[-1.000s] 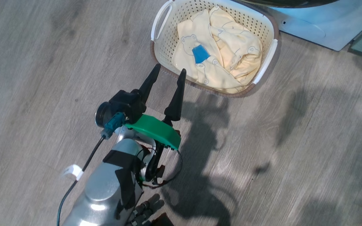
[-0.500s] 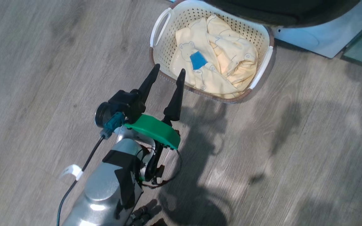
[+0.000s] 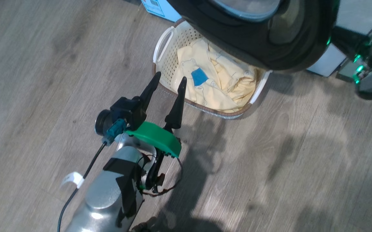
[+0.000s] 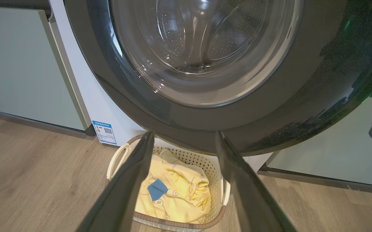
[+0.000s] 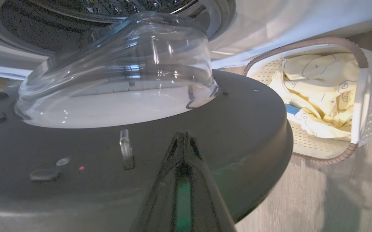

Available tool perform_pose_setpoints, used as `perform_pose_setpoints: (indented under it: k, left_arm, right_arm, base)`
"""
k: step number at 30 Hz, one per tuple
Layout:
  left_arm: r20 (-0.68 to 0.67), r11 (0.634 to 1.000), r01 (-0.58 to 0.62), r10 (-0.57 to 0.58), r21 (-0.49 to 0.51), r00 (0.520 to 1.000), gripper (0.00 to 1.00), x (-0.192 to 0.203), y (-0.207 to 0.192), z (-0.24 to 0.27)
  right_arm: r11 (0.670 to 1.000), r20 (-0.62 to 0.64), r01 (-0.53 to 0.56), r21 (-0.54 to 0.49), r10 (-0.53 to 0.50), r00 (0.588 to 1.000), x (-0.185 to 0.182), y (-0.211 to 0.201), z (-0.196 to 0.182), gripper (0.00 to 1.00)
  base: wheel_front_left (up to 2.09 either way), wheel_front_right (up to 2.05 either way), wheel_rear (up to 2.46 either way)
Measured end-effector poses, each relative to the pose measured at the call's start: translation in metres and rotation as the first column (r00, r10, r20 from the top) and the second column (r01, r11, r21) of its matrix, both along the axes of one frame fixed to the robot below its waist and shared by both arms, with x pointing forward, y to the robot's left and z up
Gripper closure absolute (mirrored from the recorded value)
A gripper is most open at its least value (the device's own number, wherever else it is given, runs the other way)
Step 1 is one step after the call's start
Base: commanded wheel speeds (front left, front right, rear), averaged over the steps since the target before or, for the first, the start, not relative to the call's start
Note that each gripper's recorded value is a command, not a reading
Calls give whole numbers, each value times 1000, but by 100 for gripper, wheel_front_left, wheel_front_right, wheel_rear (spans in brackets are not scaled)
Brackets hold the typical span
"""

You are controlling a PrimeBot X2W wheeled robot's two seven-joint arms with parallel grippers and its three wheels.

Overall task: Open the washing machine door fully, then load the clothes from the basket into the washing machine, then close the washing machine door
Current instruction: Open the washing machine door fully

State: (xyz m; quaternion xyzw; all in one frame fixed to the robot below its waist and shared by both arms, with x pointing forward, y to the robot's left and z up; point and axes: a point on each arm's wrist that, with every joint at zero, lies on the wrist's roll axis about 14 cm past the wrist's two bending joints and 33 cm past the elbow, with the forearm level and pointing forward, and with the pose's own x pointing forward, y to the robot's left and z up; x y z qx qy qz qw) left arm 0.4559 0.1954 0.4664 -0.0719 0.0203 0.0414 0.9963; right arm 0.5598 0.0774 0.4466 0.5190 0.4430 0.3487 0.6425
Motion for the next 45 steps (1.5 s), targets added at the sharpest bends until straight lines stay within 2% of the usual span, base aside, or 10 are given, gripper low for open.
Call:
perform_pose_setpoints:
  k: [21,39,45]
  left_arm:
    - [34,999,-30,30,18,999,0,-29,16,21]
    - [46,1000,-24,23,15,999,0,-59,14,28]
    - [61,1000,-28,27,14,998,0,-67,17,33]
  right_arm:
    - [985,-34,-173,5,173,984,-77,45,2,100]
    - [967,-84,-254,3,253,964,-143,57,5,100]
    - [959,-76,-281,44,284,956,-163,67,19,100]
  base:
    - [0,0,0]
    - [0,0,0]
    - [0,0,0]
